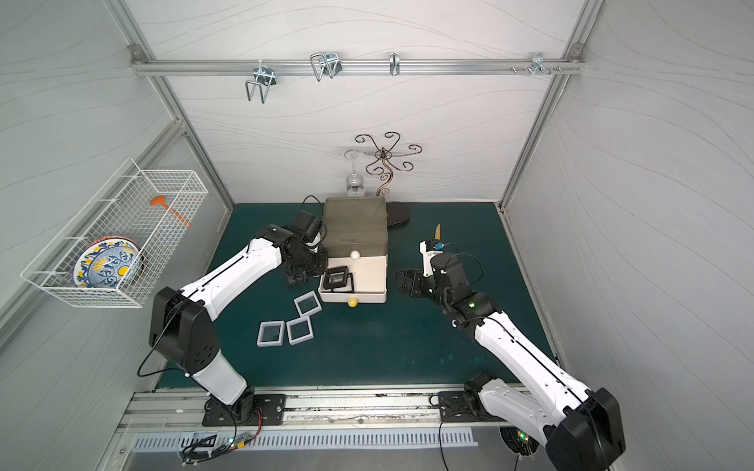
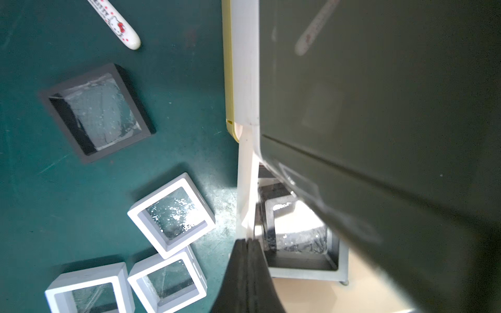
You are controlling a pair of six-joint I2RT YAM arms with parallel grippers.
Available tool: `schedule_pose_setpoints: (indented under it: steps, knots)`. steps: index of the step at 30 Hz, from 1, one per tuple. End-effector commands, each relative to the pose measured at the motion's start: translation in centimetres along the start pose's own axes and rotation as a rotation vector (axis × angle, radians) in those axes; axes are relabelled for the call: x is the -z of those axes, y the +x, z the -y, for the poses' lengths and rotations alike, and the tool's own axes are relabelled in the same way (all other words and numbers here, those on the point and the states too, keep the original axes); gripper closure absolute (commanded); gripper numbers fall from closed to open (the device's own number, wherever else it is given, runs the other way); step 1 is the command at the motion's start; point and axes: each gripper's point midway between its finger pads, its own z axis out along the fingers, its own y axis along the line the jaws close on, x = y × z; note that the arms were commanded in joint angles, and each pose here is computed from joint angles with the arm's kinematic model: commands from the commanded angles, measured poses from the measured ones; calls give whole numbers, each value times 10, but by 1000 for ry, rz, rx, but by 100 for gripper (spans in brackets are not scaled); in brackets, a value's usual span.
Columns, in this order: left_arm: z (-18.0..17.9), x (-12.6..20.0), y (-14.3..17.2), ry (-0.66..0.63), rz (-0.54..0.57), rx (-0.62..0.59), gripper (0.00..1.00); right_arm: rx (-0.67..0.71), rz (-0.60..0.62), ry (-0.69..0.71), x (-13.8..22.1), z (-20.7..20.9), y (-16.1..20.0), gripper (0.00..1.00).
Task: Place the brooch boxes into the drawer by color
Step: Adjust the brooch box in the drawer, then pick up the brooch box from the center of the board.
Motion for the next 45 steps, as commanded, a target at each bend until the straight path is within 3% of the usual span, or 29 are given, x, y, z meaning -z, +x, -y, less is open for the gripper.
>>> schedule_pose_setpoints:
  steps: [1, 3, 10, 12, 15, 22, 27, 39, 45]
  knots:
    - [-17, 31, -20, -39, 93, -3, 100, 9, 5, 0, 1, -1, 1, 15]
    - [-39, 39, -27, -35, 104, 49, 100, 15, 7, -2, 1, -2, 1, 14]
    - [-122, 34, -34, -68, 72, 222, 65, 24, 5, -10, -2, -5, 2, 12]
    - [-135, 24, -35, -68, 55, 248, 50, 26, 5, -13, -2, -6, 3, 11]
    - [-144, 7, -37, -67, 11, 261, 40, 26, 2, -13, -4, -7, 3, 11]
    - [-154, -31, -48, -106, -52, 315, 40, 21, -3, -19, -7, -8, 3, 11]
    - [-154, -60, -48, -89, -94, 341, 45, 35, -7, -6, -4, -7, 2, 11]
    - [-162, -88, -39, -118, -158, 353, 61, 36, -15, 4, -4, -5, 4, 11]
    - [-163, -96, -34, -134, -184, 349, 64, 37, -18, 12, -3, -3, 7, 11]
